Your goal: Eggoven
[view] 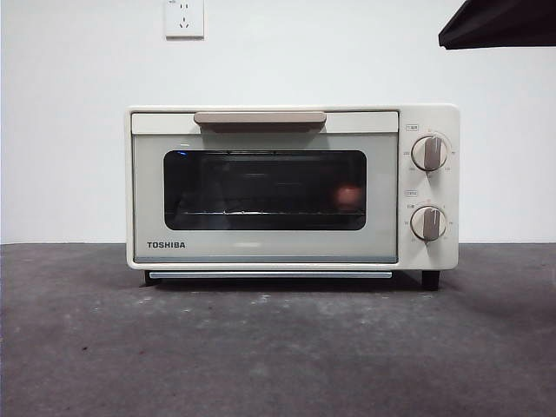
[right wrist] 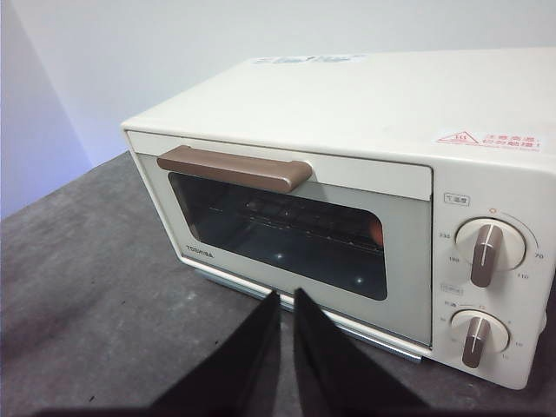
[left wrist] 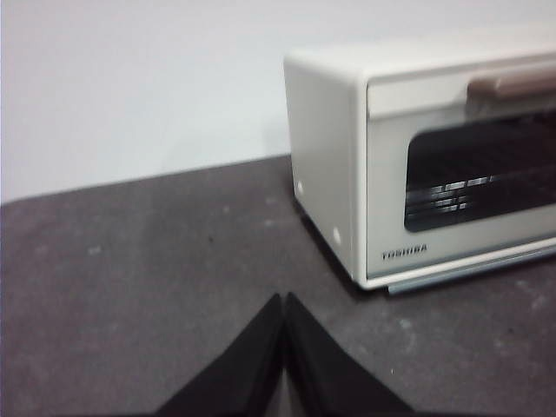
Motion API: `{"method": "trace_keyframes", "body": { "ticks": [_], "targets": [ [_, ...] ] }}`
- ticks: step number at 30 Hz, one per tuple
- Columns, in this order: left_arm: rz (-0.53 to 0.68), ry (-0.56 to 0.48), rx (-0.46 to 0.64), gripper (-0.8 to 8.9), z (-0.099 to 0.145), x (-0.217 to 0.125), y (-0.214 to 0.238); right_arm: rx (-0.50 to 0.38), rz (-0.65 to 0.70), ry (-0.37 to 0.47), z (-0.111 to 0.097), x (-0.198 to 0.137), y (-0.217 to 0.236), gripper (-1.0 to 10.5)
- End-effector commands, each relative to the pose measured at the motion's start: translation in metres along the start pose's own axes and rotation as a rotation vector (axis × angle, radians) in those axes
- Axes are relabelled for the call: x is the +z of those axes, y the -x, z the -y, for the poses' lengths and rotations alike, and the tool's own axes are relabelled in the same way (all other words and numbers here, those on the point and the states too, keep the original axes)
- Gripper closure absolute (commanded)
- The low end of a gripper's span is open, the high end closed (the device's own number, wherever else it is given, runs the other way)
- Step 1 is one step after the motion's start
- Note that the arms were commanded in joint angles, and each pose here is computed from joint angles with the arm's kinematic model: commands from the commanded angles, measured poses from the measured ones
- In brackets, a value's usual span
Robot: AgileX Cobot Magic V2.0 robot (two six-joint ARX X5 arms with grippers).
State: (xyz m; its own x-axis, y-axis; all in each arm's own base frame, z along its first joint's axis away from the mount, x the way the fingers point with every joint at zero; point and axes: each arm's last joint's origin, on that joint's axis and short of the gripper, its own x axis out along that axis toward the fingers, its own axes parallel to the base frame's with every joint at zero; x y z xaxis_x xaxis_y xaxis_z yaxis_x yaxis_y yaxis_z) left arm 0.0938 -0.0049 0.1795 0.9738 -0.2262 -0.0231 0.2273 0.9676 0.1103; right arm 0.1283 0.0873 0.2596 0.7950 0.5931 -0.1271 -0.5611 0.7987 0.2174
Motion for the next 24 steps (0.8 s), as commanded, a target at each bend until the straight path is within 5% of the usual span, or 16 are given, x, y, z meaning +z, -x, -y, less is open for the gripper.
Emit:
{"method": "trace_keyframes", "body": {
  "ticks": [1, 10, 24],
  "targets": [
    [-0.01, 0.026, 0.007, 8.06, 0.0, -0.01, -0.001, 0.007, 0.009, 0.007, -0.001, 0.001, 0.0, 9.4],
    [-0.143, 0.166, 0.032, 8.06, 0.001, -0.031, -0.002, 0.008, 0.008, 0.008, -0.001, 0.001, 0.0, 9.4],
    [-0.135, 0.169, 0.032, 8.06, 0.001, -0.031, -0.002, 0.008, 0.008, 0.007, -0.001, 0.001, 0.0, 9.4]
  ]
}}
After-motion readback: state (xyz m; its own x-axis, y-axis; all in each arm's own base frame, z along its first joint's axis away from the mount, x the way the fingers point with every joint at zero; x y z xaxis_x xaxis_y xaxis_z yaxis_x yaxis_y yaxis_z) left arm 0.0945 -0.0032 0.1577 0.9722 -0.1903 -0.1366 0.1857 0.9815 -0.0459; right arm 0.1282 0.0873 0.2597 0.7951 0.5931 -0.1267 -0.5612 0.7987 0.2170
